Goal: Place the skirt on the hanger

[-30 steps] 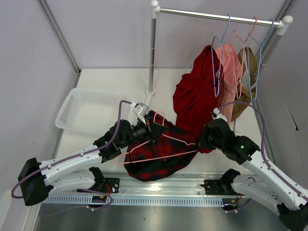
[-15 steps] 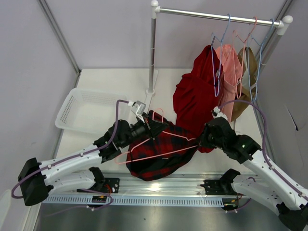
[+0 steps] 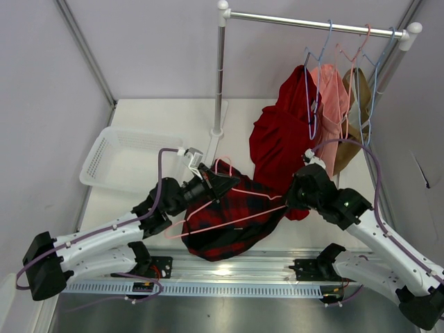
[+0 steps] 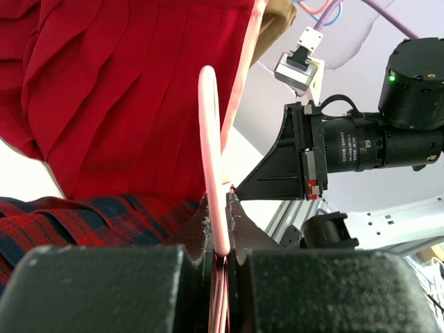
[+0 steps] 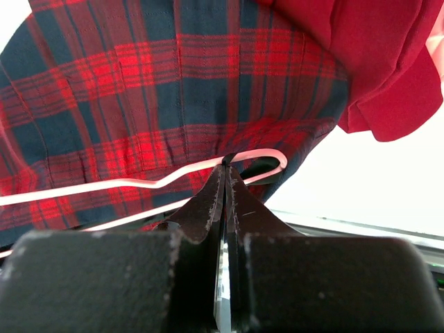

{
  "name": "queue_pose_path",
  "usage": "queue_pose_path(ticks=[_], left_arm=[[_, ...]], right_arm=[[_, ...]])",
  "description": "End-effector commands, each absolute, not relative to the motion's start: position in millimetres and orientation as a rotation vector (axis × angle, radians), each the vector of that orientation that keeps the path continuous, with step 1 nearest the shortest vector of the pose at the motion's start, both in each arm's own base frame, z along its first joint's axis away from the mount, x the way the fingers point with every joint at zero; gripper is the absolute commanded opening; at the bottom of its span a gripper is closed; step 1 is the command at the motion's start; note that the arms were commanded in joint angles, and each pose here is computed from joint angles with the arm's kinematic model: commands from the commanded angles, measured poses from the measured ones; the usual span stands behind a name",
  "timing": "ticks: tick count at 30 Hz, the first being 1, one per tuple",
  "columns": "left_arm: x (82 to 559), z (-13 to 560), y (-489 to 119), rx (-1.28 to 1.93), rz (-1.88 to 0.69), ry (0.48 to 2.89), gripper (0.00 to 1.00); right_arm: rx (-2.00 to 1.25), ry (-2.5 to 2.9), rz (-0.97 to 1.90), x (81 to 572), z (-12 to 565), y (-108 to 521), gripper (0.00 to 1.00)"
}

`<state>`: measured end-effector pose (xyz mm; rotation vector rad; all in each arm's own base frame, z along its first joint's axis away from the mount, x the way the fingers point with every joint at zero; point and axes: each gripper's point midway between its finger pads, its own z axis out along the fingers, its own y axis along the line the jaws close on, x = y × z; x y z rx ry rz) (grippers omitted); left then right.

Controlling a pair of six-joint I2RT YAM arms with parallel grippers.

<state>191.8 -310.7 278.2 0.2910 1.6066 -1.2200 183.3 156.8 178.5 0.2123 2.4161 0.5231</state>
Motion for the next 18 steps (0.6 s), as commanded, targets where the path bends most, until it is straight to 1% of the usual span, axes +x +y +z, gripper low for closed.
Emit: queue_pose_path(ticks=[1,18], left_arm=[[195,310,-307,0.245,-1.255,1.473,0.00],[201,321,-334,0.233,-1.290,1.412,0.00]], right_arm=[[0.204,2.349,0.549,194,204,161,0.00],[0.195,2.325,0.577,192,219,160,0.00]])
